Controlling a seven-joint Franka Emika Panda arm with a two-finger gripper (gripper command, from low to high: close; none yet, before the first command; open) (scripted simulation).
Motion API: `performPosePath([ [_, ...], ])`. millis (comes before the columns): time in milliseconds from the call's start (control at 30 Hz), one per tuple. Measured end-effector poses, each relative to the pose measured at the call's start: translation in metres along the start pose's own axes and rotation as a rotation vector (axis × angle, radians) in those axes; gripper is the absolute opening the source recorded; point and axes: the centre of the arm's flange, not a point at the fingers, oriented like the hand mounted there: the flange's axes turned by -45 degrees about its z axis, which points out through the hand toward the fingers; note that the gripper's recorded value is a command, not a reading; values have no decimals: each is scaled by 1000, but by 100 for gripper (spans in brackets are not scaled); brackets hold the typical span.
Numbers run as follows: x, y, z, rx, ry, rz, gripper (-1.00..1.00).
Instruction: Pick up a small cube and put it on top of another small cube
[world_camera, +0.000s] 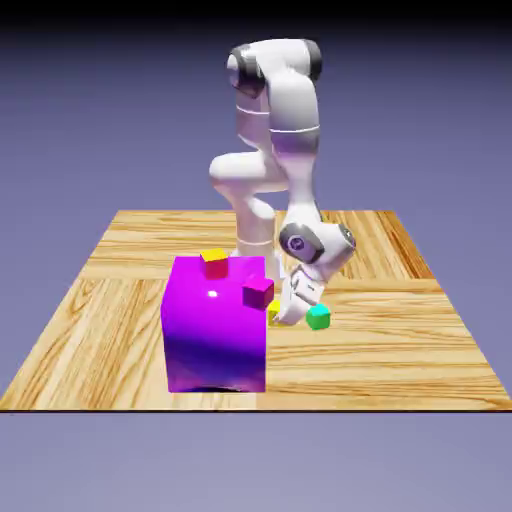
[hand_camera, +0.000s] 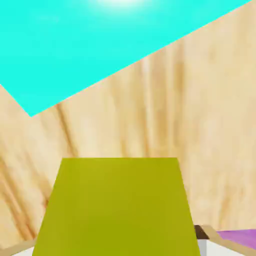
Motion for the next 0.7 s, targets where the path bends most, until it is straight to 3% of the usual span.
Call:
performPosePath([
  [167, -6, 2, -39, 4, 17, -3, -100],
  [300, -33, 70, -81, 14, 80, 54, -100],
  [533, -133, 165, -164, 25, 194, 123, -100],
  [700, -209, 175, -181, 79, 113, 164, -100],
])
